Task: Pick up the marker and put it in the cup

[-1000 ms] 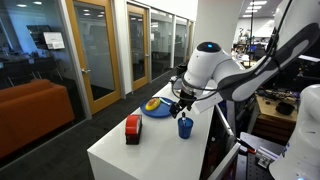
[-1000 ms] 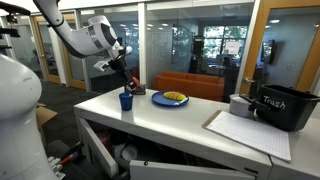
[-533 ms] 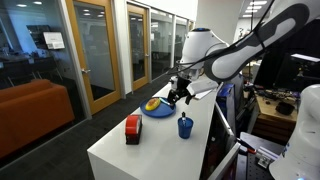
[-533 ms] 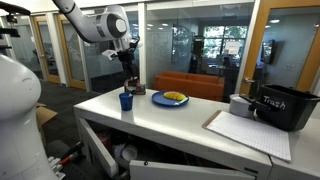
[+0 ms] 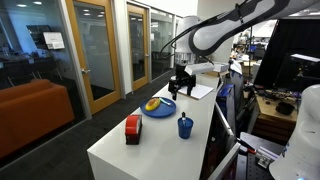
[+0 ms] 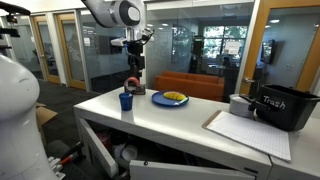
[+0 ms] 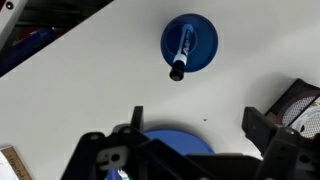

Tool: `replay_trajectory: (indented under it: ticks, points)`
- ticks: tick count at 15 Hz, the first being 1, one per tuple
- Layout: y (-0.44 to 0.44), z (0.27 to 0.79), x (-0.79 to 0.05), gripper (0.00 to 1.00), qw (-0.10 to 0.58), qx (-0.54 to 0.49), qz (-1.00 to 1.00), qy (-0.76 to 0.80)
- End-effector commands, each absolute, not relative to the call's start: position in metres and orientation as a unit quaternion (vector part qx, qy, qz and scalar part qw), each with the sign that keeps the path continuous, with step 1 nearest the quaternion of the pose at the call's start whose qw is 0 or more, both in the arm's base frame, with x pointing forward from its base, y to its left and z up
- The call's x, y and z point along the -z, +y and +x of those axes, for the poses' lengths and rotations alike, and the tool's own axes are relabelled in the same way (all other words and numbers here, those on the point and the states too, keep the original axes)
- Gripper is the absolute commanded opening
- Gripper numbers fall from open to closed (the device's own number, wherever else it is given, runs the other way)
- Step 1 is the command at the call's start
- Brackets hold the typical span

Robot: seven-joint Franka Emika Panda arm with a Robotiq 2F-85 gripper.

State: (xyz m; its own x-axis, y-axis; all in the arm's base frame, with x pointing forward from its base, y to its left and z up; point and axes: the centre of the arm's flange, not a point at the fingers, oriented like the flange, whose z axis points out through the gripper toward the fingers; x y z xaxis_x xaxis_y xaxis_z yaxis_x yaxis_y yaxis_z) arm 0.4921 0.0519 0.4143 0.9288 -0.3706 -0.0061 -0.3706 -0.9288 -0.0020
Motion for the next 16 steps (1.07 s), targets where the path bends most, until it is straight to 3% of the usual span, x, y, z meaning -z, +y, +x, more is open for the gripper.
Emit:
replay_trajectory:
  ticks: [1, 9, 16]
  points:
    - [0.042, 0.516, -0.425, 1.0, -0.003, -0.063, -0.985, 0.16]
    - [0.031, 0.531, -0.437, 1.0, -0.023, -0.124, -0.99, 0.062]
    - [0.032, 0.524, -0.436, 1.0, -0.021, -0.109, -0.992, 0.06]
